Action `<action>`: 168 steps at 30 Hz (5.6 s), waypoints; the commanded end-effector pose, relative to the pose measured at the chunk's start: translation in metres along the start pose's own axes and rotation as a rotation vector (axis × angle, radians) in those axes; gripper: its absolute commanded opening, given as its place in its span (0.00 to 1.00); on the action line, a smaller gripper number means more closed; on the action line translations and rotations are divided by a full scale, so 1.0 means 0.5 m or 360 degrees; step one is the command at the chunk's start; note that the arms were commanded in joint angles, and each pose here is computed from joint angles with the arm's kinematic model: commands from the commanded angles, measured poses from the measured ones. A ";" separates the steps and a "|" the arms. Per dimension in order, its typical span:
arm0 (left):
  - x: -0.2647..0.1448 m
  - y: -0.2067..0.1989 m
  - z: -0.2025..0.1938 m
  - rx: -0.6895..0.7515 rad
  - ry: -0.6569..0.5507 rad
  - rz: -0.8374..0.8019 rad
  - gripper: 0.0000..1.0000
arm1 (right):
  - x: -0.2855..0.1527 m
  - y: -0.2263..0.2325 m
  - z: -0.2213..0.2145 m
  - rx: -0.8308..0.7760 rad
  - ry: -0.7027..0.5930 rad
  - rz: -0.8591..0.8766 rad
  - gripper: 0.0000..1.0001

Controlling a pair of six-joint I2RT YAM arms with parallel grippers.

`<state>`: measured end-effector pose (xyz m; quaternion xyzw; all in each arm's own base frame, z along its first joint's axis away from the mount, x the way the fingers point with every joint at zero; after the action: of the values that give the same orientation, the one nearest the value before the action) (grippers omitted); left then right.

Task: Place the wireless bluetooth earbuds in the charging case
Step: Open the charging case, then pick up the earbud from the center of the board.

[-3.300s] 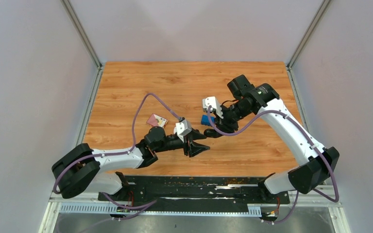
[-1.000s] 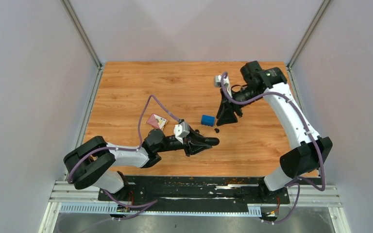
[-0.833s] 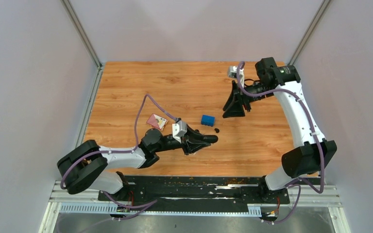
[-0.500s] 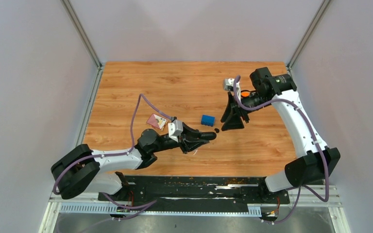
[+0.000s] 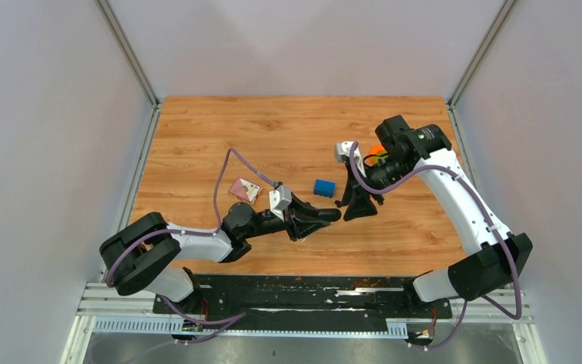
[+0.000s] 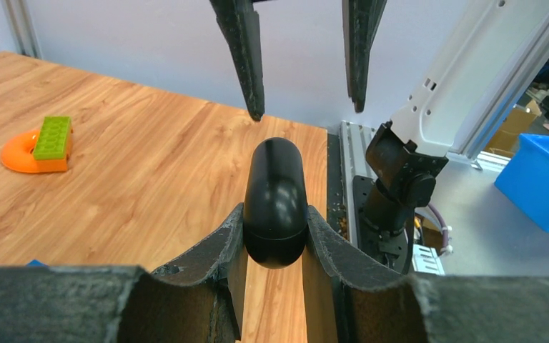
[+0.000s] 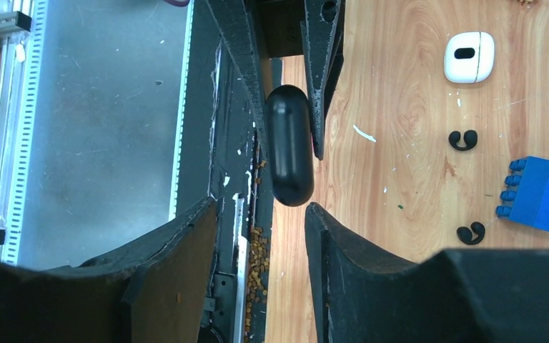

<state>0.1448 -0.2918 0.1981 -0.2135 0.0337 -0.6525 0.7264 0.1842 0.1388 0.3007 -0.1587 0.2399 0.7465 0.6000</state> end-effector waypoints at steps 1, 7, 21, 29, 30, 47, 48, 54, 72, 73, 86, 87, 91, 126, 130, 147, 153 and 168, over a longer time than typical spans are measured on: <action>0.026 -0.016 0.045 0.0049 -0.0146 -0.0107 0.00 | 0.018 -0.016 0.003 -0.0070 0.0030 0.0007 0.50; 0.030 -0.018 0.045 0.0021 -0.0135 -0.0132 0.00 | 0.037 -0.026 0.002 -0.0072 0.0053 0.0024 0.49; 0.038 -0.018 0.047 -0.0040 -0.0152 -0.0136 0.00 | 0.055 -0.024 -0.001 -0.0070 0.0098 0.0069 0.33; 0.038 -0.015 0.044 -0.0057 -0.0138 -0.0123 0.02 | 0.055 -0.025 0.005 -0.0097 0.0108 0.0062 0.17; 0.037 -0.015 0.043 -0.0060 -0.0132 -0.0118 0.06 | 0.054 -0.026 0.006 -0.0101 0.0110 0.0057 0.14; 0.031 -0.002 0.029 -0.0047 -0.0049 -0.0025 0.43 | 0.044 -0.034 0.013 -0.0151 0.0155 0.0014 0.06; 0.032 -0.004 0.030 -0.0046 -0.0055 -0.0038 0.41 | 0.045 -0.034 0.013 -0.0150 0.0158 0.0015 0.06; 0.035 -0.008 0.030 -0.0070 -0.0068 -0.0072 0.43 | 0.046 -0.035 0.008 -0.0139 0.0170 0.0004 0.06; 0.038 -0.003 0.012 -0.0044 -0.0004 -0.0117 0.00 | 0.044 -0.038 0.013 -0.0126 0.0170 -0.0011 0.29; 0.038 -0.003 0.011 -0.0031 0.0000 -0.0126 0.00 | 0.045 -0.039 0.013 -0.0118 0.0166 -0.0009 0.32; 0.016 -0.011 0.007 0.0085 0.0036 -0.0141 0.00 | 0.040 -0.069 0.034 -0.0058 0.0128 -0.0048 0.38; 0.014 -0.011 0.005 0.0084 0.0040 -0.0137 0.00 | 0.039 -0.070 0.034 -0.0055 0.0127 -0.0050 0.38; 0.013 -0.010 0.004 0.0081 0.0030 -0.0135 0.00 | 0.038 -0.072 0.034 -0.0051 0.0124 -0.0056 0.38; -0.097 -0.013 0.067 0.0161 -0.0010 0.0204 0.00 | 0.047 -0.262 -0.145 0.0729 0.0289 -0.0752 0.21; -0.106 -0.014 0.064 0.0171 -0.0019 0.0217 0.00 | 0.080 -0.304 -0.197 0.0878 0.0436 -0.0739 0.20; -0.097 -0.018 0.071 0.0157 -0.0024 0.0168 0.00 | 0.131 -0.357 -0.275 0.1037 0.0705 -0.0728 0.23; -0.097 -0.016 0.069 0.0154 -0.0016 0.0171 0.00 | 0.136 -0.351 -0.273 0.1030 0.0726 -0.0709 0.24; -0.094 -0.014 0.068 0.0146 -0.0005 0.0173 0.00 | 0.147 -0.335 -0.288 0.1077 0.0766 -0.0639 0.25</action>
<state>0.1388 -0.2351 0.2072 -0.1797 0.0406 -0.6074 0.7728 0.3262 0.1456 0.1152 -0.1677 0.5607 0.4364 0.6834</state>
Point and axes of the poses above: each gripper's point midway between its finger pads, its own x axis out along the fingers, its own y axis along the line the jaws close on, z = x × y, the point moved 8 cm from there along -x, back along the fingers, and after that the axes turned 10 degrees about -x, right-handed, at the moved point
